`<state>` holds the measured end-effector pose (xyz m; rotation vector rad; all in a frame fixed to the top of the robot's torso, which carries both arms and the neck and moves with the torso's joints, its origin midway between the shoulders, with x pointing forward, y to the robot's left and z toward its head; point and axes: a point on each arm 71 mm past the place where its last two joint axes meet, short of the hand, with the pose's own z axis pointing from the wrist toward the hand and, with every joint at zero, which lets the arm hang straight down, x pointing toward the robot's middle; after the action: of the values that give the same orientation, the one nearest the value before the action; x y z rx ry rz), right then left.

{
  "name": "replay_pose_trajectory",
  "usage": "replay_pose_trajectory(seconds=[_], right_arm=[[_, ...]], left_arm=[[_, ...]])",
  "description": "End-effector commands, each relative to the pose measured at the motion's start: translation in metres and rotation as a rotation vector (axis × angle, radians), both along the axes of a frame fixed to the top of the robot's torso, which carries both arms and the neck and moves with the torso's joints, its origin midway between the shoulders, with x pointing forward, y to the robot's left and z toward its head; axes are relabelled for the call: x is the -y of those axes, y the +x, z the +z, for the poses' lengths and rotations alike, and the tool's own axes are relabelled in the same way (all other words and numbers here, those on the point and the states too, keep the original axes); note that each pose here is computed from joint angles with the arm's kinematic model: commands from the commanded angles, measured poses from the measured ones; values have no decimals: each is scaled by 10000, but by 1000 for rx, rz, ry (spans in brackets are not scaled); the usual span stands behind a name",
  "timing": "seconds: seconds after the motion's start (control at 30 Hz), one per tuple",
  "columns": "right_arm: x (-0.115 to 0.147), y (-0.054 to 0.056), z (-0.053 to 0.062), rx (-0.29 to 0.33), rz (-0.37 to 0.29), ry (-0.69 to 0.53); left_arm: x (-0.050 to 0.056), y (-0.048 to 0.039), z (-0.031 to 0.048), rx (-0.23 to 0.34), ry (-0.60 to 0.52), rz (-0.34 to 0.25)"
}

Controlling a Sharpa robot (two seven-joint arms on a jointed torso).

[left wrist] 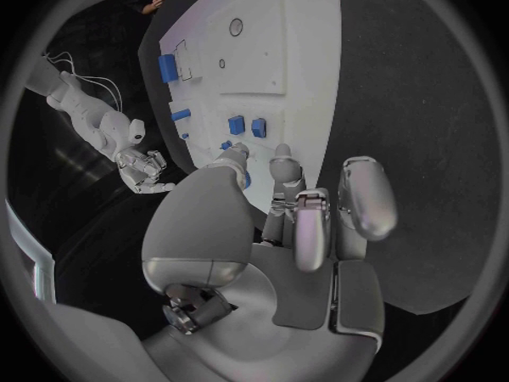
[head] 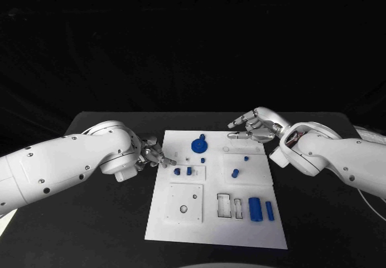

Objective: Assemble the parts on the task board

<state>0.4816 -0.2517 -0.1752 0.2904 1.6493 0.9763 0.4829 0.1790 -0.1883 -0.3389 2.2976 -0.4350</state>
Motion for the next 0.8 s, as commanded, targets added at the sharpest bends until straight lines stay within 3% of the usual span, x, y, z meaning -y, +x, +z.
replay_pose_trajectory(seconds=[0.03, 0.2, 0.3, 0.57, 0.8], right_arm=[[-4, -9, -12, -8, 13, 0], [19, -8, -16, -7, 6, -1], [34, -6, -17, -5, 2, -2], [35, -2, -17, -3, 0, -2], [27, 0, -19, -3, 1, -1]], left_arm=[[-5, -20, 85, 112, -136, 53], [-96, -135, 105, 198, -226, 95], [-129, -214, 106, 219, -270, 105], [-158, -345, -24, 93, -203, 80], [-196, -337, -89, 50, -131, 89]])
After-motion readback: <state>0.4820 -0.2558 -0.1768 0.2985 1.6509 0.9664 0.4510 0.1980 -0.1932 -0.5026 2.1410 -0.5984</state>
